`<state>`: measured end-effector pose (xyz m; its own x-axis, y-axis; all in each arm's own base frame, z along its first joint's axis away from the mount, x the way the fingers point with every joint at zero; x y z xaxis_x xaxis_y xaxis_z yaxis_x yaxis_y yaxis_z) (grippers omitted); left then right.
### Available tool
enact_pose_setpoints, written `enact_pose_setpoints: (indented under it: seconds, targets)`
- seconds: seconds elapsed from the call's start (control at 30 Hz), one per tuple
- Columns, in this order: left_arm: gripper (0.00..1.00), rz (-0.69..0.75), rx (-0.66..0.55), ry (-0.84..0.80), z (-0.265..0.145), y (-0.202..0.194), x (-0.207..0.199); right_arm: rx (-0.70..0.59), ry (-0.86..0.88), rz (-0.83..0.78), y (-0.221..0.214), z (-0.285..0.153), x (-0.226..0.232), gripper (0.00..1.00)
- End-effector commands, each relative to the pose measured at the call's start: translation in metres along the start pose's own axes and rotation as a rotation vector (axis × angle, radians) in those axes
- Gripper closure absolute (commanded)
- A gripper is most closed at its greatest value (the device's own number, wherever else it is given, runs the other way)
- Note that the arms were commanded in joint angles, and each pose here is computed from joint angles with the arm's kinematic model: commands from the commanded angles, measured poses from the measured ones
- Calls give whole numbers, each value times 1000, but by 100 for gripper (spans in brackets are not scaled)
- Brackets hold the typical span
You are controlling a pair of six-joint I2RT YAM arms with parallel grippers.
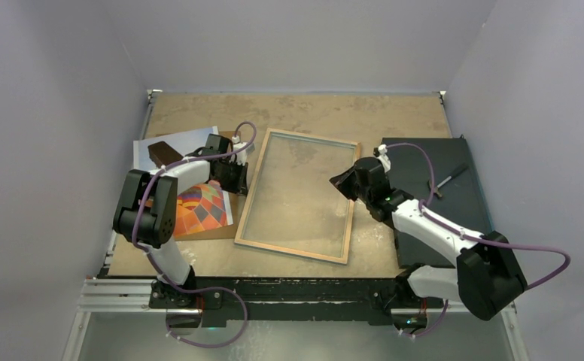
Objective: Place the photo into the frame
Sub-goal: Place the photo frame item in the photo frame.
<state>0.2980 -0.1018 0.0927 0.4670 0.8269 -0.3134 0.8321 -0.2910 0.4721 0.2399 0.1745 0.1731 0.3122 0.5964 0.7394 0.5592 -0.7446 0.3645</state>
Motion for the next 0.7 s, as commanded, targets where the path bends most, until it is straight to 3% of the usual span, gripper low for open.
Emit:
enact_pose_setpoints:
  seconds: [0.0, 0.37, 0.67]
  targets:
    - [100, 16, -17, -12, -6, 0, -6, -20, -45, 32, -2, -1, -8, 100]
    - [100, 19, -22, -10, -8, 1, -7, -12, -133, 56, -8, 3, -25, 100]
    - [100, 23, -30, -6, -10, 4, -7, 21, -78, -6, -7, 3, -14, 100]
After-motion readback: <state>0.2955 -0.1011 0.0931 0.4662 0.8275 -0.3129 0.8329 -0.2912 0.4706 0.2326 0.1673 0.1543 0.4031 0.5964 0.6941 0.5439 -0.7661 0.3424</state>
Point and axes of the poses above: each gripper's point midway between its finger pads, its own z axis out along the fingers, its own x axis along the line the jaws close on, y = z × x, the point moved 9 cm from there along -z, back along the fingers, and after that the axes turned 4 degrees about z, right-handed, at the moved point
